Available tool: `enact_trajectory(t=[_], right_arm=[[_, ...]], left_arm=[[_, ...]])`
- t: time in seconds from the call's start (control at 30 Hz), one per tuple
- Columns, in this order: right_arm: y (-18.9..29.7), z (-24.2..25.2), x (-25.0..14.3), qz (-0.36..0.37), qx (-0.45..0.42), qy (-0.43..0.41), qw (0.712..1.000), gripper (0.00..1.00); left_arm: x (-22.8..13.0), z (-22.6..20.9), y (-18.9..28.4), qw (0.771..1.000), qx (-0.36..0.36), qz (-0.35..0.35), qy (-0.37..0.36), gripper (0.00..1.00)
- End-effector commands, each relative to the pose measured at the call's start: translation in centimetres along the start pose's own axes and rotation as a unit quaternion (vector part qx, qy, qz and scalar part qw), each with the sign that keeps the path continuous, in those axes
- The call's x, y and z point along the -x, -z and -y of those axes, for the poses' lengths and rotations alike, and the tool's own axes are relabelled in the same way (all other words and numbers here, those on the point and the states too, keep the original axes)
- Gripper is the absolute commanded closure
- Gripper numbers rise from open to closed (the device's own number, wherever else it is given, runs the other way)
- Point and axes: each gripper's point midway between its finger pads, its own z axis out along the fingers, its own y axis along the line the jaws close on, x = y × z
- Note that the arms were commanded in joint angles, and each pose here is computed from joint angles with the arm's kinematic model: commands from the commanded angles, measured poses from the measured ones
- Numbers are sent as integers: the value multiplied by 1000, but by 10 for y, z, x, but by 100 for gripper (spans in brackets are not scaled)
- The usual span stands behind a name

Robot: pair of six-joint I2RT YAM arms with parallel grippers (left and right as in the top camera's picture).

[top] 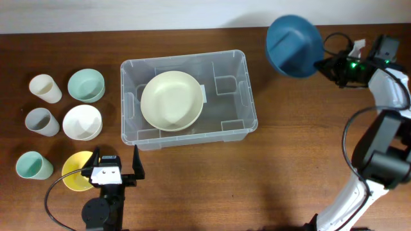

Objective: Pack container
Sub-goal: 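Carry the teal bowl into the bin and stack it on the bowls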

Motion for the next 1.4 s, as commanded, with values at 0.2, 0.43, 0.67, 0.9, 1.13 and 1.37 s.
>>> enact_trajectory(t=[0.2,0.43,0.67,0.9,1.13,1.37], right_arm=[[-3,-212,-117,-16,52,231,971,96],[-67,-238,-207,-64,9,298,952,96],[-105,-238,-267,-94,-26,320,942,96],[-146,-208,-280,-113,-60,322,938,96],[-161,-194,-272,-111,-68,314,940,82],[-165,-188,-274,-117,-72,312,940,52]], left_arm=[[-2,1,0,1000,-3,0,-4,1],[-2,1,0,1000,-3,0,-4,1],[-2,1,0,1000,-3,0,-4,0],[-2,1,0,1000,-3,0,-4,1],[-2,1,0,1000,-3,0,-4,1],[-2,1,0,1000,-3,0,-4,1]])
